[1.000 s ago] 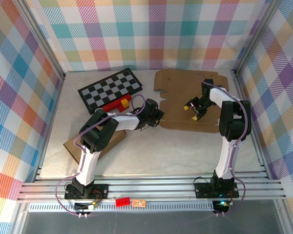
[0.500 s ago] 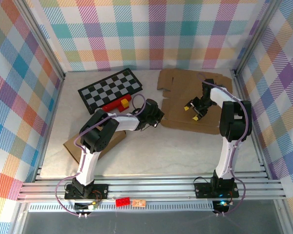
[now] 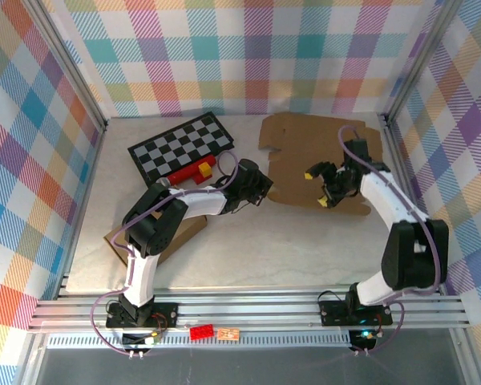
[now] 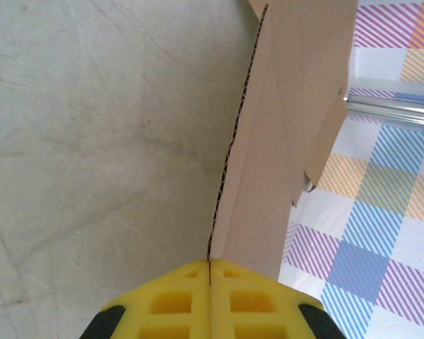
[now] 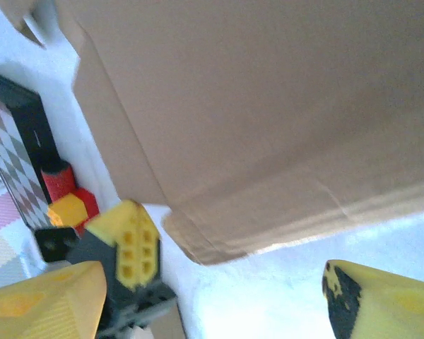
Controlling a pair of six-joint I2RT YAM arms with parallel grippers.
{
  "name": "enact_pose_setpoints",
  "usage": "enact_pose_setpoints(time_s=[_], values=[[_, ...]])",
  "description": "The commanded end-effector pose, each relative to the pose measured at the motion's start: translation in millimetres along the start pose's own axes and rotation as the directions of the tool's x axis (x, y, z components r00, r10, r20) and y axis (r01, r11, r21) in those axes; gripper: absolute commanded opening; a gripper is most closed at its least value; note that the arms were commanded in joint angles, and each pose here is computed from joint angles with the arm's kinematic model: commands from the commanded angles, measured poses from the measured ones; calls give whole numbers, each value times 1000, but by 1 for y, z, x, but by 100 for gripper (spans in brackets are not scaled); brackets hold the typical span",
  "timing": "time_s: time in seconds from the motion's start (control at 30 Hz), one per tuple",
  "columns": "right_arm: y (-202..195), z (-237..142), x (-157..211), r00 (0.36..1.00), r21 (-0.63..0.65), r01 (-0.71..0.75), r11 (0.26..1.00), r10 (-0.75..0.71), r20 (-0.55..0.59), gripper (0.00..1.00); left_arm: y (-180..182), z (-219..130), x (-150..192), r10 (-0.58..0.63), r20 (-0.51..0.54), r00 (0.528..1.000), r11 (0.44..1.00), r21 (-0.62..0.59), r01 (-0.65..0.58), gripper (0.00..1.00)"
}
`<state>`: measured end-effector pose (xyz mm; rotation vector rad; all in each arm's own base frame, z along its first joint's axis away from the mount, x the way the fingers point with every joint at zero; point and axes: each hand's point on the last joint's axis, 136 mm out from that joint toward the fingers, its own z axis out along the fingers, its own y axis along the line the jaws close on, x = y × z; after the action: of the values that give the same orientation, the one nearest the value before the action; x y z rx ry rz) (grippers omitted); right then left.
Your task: Fold the paper box
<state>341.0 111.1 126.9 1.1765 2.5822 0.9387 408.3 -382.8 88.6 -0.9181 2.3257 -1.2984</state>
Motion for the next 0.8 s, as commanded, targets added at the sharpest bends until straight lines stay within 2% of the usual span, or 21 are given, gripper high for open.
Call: enact_pose_setpoints(time_s=[0.0,0.1,0.2,0.33,0.53,0.63,0.77], values=[[1,8,21,989,-67,-150,986,150,-1,85,-31,-13,8,30,-8,1000,997,76,-29,0],[-12,6,33,973,-81,-219,972,224,49,92,-33,-14,8,31,-14,999,996,82,-29,0],[-29,11,27,951,-111,-275,955,287,115,93,-37,-16,9,34,-16,999,996,87,-33,0],[-23,21,-1,928,-229,-254,940,304,215,93,-37,-17,11,36,-25,999,996,87,-33,0],[-12,42,-25,900,-321,-273,907,358,247,88,-38,-19,12,35,-33,999,996,88,-32,0],[-3,35,-37,885,-353,-239,904,353,303,81,-38,-20,13,38,-39,999,996,85,-34,0],[1,30,-39,881,-349,-236,907,351,317,51,-36,-21,11,35,-37,999,996,80,-32,0]])
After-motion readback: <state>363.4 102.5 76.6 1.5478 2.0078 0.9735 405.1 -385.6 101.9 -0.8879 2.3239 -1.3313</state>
